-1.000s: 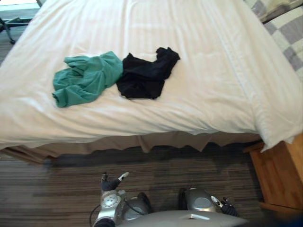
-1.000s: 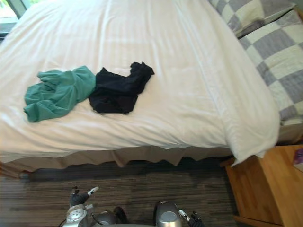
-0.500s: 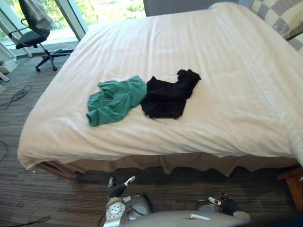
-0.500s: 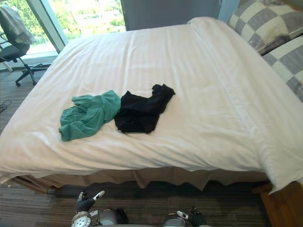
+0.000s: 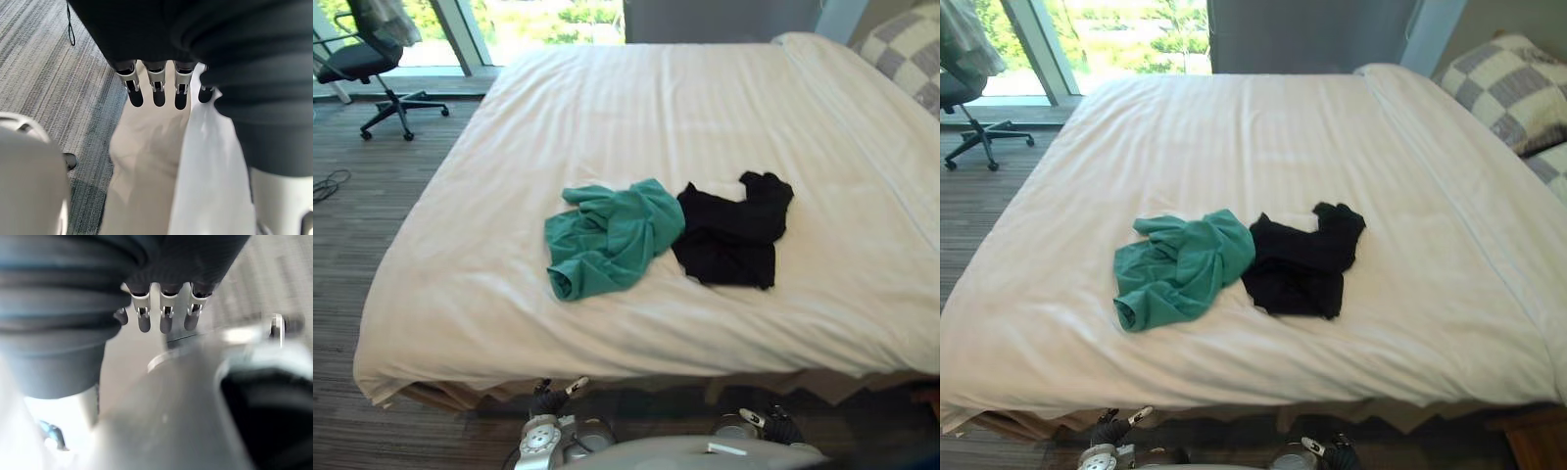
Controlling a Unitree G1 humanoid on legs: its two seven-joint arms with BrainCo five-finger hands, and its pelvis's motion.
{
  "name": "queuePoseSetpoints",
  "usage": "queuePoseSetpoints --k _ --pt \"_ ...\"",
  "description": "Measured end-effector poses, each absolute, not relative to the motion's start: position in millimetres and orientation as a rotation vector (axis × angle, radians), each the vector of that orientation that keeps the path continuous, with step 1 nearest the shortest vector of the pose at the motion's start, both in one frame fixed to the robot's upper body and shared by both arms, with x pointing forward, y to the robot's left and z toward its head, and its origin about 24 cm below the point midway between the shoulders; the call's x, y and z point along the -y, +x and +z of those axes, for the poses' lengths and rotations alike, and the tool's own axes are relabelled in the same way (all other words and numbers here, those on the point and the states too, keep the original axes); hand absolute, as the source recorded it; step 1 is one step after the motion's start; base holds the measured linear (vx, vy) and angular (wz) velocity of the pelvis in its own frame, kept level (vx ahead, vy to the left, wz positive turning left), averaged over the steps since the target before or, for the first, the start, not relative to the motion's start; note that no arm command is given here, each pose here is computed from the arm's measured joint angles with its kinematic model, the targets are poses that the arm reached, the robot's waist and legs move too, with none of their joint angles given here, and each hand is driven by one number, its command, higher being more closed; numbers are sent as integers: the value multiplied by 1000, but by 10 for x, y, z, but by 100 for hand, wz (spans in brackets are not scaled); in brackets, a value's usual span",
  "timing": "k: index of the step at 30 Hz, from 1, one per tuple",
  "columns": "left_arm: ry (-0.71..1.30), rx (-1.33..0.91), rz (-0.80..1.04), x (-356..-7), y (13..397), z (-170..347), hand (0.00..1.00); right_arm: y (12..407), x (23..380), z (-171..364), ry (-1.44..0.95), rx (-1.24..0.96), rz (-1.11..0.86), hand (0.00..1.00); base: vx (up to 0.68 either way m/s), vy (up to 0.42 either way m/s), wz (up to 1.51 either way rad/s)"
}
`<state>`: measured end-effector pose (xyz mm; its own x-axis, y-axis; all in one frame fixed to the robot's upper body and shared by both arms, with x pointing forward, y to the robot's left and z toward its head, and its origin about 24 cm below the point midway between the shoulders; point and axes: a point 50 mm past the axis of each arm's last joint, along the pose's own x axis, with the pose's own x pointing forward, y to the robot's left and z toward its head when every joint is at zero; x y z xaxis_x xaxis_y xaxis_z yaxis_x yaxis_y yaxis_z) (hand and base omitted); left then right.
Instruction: Tidy the bed and pick cloth on bed and put in laundry
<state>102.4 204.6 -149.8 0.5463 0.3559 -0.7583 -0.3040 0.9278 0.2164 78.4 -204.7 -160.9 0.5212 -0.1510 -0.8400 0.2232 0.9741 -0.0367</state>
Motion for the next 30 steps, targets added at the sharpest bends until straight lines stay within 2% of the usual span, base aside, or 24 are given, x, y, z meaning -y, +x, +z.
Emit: queuePoseSetpoints --k 8,11,15,23,30 --pt "-5 -945 371 -1946 1029 -1528 0 724 2172 -1611 78 -1041 -208 0 207 -61 7" --pt "27 -971 397 -2121 915 -1538 0 767 2127 -1608 47 -1042 -141 0 41 -173 -16" --pt "11 -957 360 -2064 880 -1540 0 641 2178 -1634 49 -1107 -125 0 -19 -69 29" --pt "-14 -933 314 -2043 864 -1531 0 730 2205 -1639 83 -1167 -78 0 -120 7 -30" --pt "-68 -914 256 -1897 1006 -1525 0 729 2280 -1628 110 -1160 -163 0 -119 123 -18"
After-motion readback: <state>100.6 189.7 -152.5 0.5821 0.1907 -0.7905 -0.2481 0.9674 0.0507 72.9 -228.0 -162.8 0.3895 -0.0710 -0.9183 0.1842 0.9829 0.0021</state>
